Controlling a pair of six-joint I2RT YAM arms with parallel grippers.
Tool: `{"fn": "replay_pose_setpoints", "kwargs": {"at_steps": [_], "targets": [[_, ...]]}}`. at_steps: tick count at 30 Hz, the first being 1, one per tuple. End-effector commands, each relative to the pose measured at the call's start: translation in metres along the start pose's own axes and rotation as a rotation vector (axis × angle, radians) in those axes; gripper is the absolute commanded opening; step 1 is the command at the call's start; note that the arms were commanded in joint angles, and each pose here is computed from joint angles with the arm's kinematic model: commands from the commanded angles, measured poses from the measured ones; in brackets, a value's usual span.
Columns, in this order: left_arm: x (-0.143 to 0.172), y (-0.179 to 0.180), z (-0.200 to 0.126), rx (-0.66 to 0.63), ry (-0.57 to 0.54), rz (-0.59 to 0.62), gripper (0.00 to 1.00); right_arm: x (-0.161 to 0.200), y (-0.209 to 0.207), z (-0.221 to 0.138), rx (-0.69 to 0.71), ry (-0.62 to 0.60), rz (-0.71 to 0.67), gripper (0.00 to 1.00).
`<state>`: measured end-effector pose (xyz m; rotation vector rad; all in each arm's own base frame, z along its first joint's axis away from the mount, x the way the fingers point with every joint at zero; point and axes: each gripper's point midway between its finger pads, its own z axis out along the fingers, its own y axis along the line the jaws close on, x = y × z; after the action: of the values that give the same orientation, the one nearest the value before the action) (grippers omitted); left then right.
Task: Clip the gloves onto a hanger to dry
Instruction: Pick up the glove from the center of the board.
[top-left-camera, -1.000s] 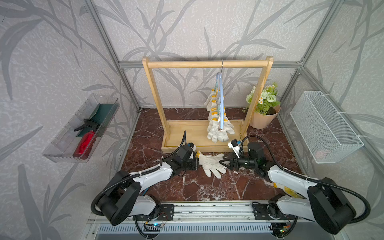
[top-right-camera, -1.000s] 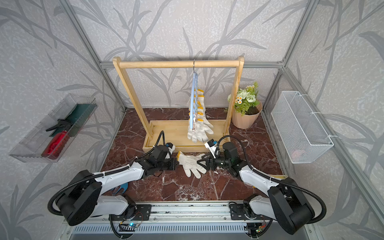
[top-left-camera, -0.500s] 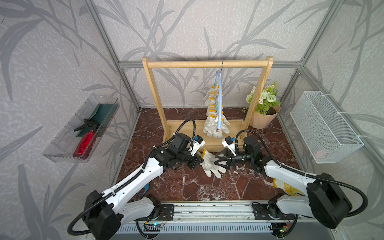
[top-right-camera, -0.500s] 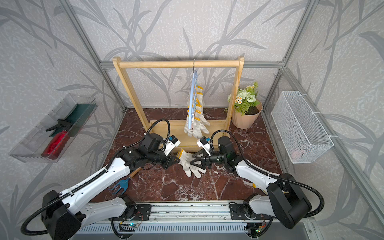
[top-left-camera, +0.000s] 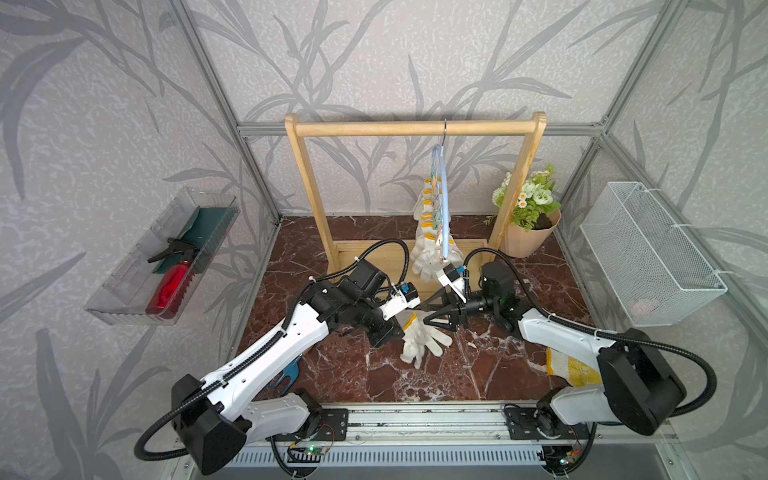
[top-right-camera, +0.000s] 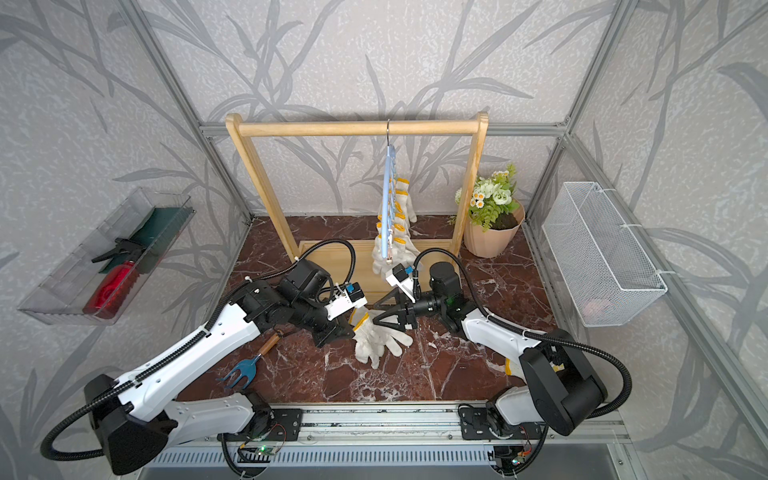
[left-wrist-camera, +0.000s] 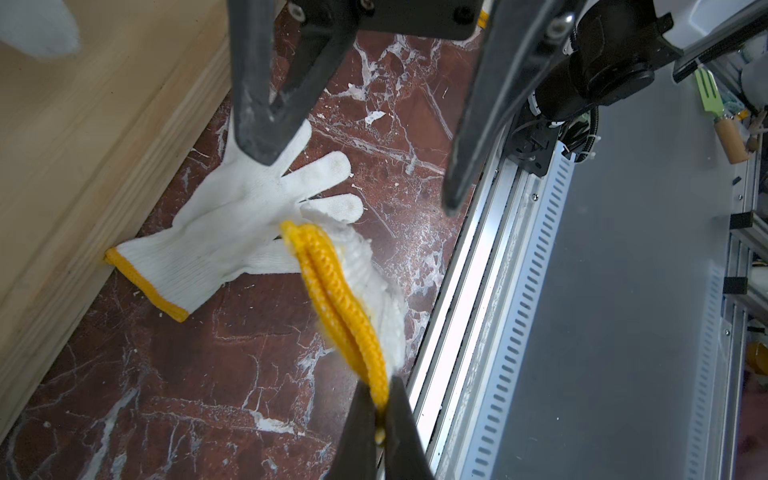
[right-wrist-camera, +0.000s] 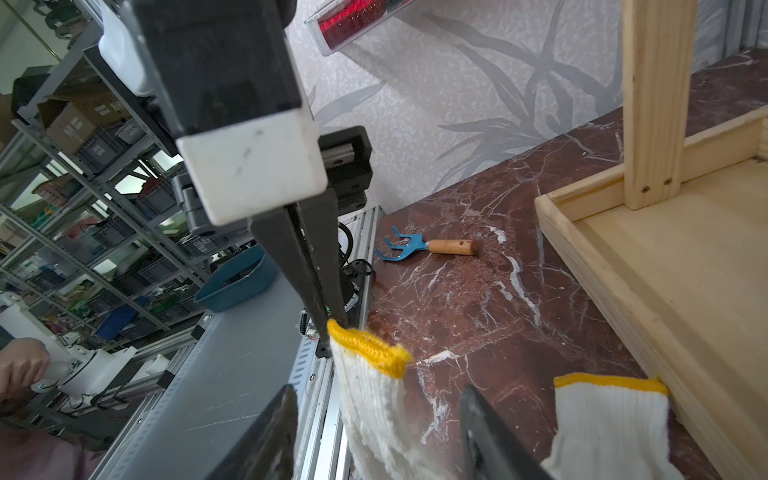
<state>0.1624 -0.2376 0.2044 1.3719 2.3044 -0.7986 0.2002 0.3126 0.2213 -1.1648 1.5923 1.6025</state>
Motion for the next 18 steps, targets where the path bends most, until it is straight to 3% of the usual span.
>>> {"fn": "replay_pose_setpoints", "kwargs": {"at_steps": [1,13,15,18], "targets": [[-0.002,-0.015,-0.010,0.054,0.006,0.122,0.00,-0.009,0.015,0.001,-0.067,-0.018,-0.052,0.61],[-0.016,-0.015,-0.015,0.051,-0.028,0.196,0.00,0.001,0.024,0.015,-0.114,0.012,-0.044,0.60],[-0.018,-0.014,-0.015,0.046,-0.033,0.198,0.00,0.002,0.026,0.016,-0.120,0.016,-0.043,0.54],[-0.019,-0.014,-0.014,0.049,-0.033,0.198,0.00,0.001,0.027,0.015,-0.114,0.012,-0.050,0.35]]}}
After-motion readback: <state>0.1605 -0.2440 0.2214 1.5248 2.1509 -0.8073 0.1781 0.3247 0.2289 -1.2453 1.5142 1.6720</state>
